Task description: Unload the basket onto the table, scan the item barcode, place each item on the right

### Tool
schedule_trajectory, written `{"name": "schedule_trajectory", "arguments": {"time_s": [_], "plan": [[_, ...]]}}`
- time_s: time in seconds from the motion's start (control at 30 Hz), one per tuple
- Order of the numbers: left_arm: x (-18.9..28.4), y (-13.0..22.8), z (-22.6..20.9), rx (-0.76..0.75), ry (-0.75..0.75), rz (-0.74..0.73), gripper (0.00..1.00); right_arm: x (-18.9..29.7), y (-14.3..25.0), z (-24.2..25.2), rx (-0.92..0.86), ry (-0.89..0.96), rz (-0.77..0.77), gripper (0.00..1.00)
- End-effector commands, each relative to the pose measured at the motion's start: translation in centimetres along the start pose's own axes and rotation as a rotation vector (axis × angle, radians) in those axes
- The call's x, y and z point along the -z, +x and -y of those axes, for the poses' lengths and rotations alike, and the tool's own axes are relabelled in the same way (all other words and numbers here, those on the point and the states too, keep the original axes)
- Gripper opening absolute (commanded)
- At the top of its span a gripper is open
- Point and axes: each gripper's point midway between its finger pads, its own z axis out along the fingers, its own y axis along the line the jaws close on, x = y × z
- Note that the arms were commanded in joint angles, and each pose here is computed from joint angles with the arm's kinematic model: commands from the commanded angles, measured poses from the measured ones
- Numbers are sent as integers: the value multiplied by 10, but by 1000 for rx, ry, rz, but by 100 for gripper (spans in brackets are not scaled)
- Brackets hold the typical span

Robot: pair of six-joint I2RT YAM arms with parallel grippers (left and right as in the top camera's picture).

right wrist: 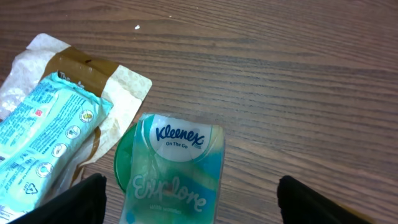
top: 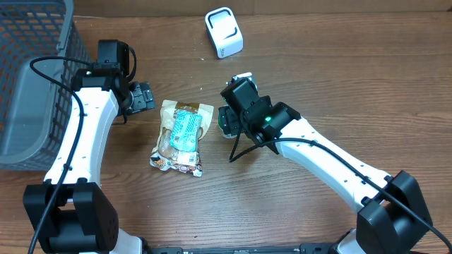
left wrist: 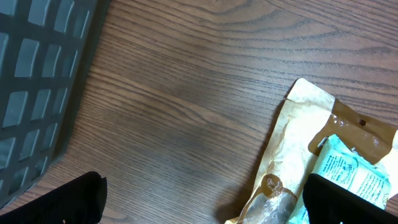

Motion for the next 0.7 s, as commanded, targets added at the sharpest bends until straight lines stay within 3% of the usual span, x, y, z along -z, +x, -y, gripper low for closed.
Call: {"name": "schedule_trajectory", "arguments": {"time_s": [0.0, 0.47, 0.67], "plan": [[5, -5, 1, -16, 4, 20, 100, -3, -1, 5, -7, 22, 6, 82], [5, -6, 1, -16, 4, 20, 99, -2, -7, -15, -69, -80, 17, 66], [5, -5, 1, -16, 4, 20, 100, -1, -7, -28, -76, -148, 7, 48]]}}
